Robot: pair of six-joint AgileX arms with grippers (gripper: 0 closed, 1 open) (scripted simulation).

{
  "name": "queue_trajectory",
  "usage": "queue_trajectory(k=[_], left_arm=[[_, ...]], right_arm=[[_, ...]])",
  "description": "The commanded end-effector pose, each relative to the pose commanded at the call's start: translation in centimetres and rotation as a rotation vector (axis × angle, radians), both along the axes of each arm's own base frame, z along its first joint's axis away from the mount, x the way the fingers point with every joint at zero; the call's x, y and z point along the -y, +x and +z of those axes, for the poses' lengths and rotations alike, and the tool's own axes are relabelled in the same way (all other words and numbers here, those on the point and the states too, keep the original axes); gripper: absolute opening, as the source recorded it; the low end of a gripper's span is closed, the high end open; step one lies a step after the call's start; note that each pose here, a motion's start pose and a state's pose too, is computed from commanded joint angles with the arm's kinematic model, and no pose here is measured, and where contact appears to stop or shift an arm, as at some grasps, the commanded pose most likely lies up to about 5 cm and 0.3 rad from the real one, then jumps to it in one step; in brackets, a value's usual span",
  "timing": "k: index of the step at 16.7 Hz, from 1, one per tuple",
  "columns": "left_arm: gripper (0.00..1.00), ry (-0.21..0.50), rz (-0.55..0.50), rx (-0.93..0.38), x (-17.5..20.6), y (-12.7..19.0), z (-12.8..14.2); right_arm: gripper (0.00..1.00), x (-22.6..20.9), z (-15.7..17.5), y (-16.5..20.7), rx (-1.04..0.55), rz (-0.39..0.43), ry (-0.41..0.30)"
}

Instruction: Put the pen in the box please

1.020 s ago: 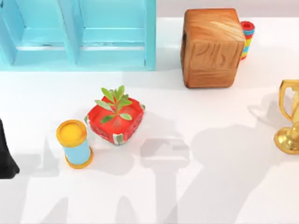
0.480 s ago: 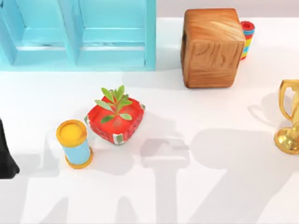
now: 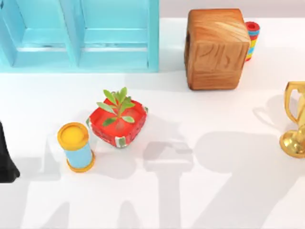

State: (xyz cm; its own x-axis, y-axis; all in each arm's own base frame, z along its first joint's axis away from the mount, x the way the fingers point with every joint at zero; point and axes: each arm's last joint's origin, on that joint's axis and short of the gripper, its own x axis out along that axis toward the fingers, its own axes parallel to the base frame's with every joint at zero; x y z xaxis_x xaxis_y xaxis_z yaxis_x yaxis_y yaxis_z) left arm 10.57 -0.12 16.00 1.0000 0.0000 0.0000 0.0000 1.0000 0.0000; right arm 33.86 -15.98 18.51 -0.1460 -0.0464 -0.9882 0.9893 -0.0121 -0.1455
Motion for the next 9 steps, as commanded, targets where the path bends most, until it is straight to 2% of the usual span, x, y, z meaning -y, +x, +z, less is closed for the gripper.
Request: queue_trajectory(k=[3, 9], left_arm=[[1.00, 0.000, 0.000, 0.000, 0.00, 0.00, 0.00], [1.00, 0.000, 0.000, 0.000, 0.00, 0.00, 0.00]], right_arm=[[0.98, 0.00, 0.00, 0.00, 0.000, 0.000, 0.000], [1.00, 0.00, 0.00, 0.00, 0.000, 0.000, 0.000]])
